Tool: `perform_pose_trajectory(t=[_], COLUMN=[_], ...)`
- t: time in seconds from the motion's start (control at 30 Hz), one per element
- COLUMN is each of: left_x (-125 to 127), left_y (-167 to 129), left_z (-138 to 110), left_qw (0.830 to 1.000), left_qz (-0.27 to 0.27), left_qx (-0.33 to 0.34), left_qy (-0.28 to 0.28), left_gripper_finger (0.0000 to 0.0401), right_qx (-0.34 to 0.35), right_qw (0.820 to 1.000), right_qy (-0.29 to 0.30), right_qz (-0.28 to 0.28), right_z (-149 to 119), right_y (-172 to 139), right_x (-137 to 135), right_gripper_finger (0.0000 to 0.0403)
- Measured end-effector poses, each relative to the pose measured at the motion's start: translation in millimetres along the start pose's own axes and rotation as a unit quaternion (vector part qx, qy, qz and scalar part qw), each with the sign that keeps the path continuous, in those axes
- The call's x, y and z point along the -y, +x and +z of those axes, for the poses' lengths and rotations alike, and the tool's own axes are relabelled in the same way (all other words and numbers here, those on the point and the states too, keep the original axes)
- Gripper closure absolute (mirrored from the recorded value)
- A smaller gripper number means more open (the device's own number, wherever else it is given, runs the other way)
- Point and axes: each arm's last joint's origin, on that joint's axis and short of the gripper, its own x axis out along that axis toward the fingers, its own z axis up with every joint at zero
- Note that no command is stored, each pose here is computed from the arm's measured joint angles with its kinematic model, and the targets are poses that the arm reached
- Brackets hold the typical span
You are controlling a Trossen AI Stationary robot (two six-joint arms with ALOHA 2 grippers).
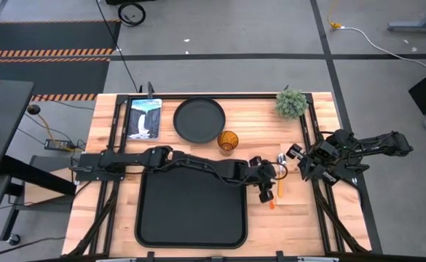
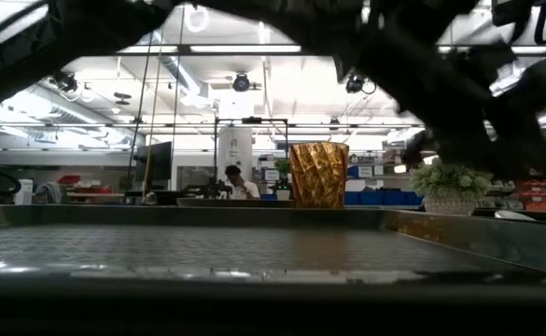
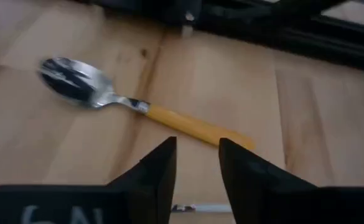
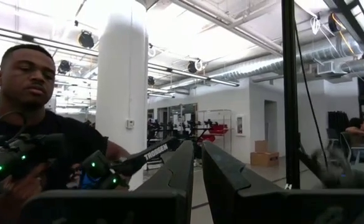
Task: Pick and place plate/cup/fork/spoon on tray
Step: Prepare the orange fork
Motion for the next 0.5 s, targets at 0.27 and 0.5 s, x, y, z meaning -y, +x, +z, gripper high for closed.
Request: perform_pose_trajectory(t=[0.27, 0.5], left_x=[-13, -13], left_y=[16, 15], left_z=[-17, -24], left_qw=[0.999, 0.996], left_qz=[-0.024, -0.033], left_qx=[-0.031, -0.074], left_qy=[-0.014, -0.023], left_gripper_finger=[0.0281, 0.0308], right_qx=[0.005, 0.006], right_qw=[1.0, 1.0], right_qy=[0.004, 0.008], right_qz=[-0.013, -0.014], right_z=[0, 0], right_y=[0, 0], right_x=[1, 1], right_gripper_finger=[0.0362, 0.0362])
